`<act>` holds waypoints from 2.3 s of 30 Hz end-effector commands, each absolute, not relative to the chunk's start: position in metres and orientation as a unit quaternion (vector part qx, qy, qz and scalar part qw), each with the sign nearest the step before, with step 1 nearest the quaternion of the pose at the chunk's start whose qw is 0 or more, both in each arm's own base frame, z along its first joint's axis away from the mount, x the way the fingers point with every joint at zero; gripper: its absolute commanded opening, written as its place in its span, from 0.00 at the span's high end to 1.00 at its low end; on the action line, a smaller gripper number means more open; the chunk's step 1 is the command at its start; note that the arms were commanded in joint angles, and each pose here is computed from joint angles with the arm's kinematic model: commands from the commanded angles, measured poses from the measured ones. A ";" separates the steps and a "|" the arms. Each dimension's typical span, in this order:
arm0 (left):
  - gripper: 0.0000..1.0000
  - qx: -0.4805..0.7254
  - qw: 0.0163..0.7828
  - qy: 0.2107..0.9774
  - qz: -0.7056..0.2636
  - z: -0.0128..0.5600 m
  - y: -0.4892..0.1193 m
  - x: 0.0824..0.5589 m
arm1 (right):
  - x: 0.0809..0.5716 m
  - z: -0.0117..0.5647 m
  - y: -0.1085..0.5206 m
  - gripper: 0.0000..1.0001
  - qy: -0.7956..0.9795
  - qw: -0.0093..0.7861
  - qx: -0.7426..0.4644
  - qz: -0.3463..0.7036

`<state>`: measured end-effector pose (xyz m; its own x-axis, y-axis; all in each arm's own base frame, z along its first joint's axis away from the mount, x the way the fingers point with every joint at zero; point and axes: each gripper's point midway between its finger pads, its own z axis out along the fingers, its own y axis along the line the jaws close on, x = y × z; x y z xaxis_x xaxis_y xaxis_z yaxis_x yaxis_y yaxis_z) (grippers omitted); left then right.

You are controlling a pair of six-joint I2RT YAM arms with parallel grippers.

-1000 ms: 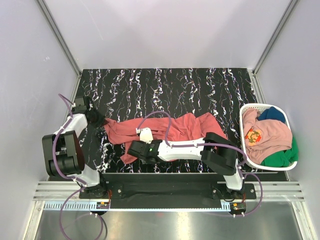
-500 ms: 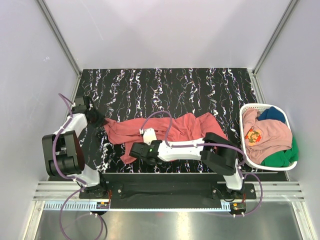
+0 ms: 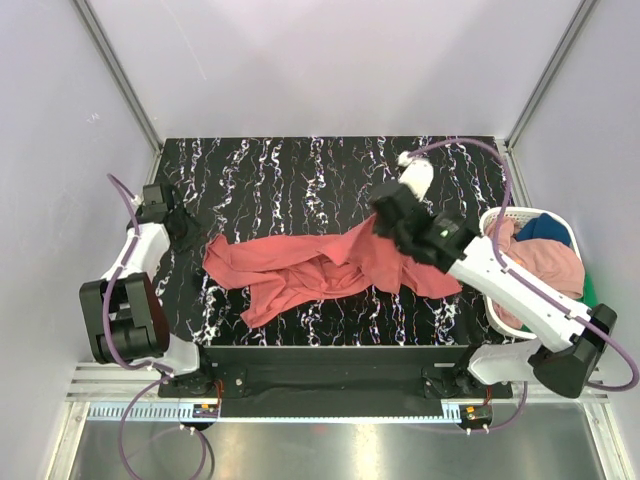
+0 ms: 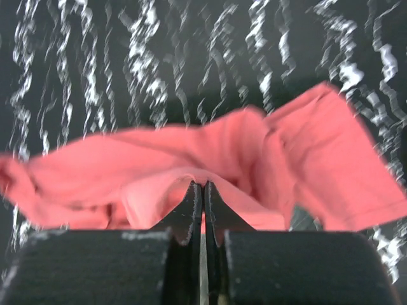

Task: Fold and stack the t-shirts
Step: Flatten the tshirt out

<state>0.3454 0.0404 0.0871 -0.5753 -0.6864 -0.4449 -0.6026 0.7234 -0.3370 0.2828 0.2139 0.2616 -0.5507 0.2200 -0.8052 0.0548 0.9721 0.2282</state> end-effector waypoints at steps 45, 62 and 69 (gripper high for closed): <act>0.46 0.009 0.324 0.942 0.089 0.101 0.003 0.345 | 0.416 0.237 0.163 1.00 0.872 0.447 0.091 0.179; 0.54 0.033 0.337 0.937 0.082 0.104 -0.004 0.368 | 0.413 0.234 0.158 1.00 0.872 0.447 0.098 0.173; 0.60 0.034 0.344 0.935 0.084 0.109 -0.003 0.373 | 0.413 0.231 0.158 1.00 0.873 0.445 0.099 0.171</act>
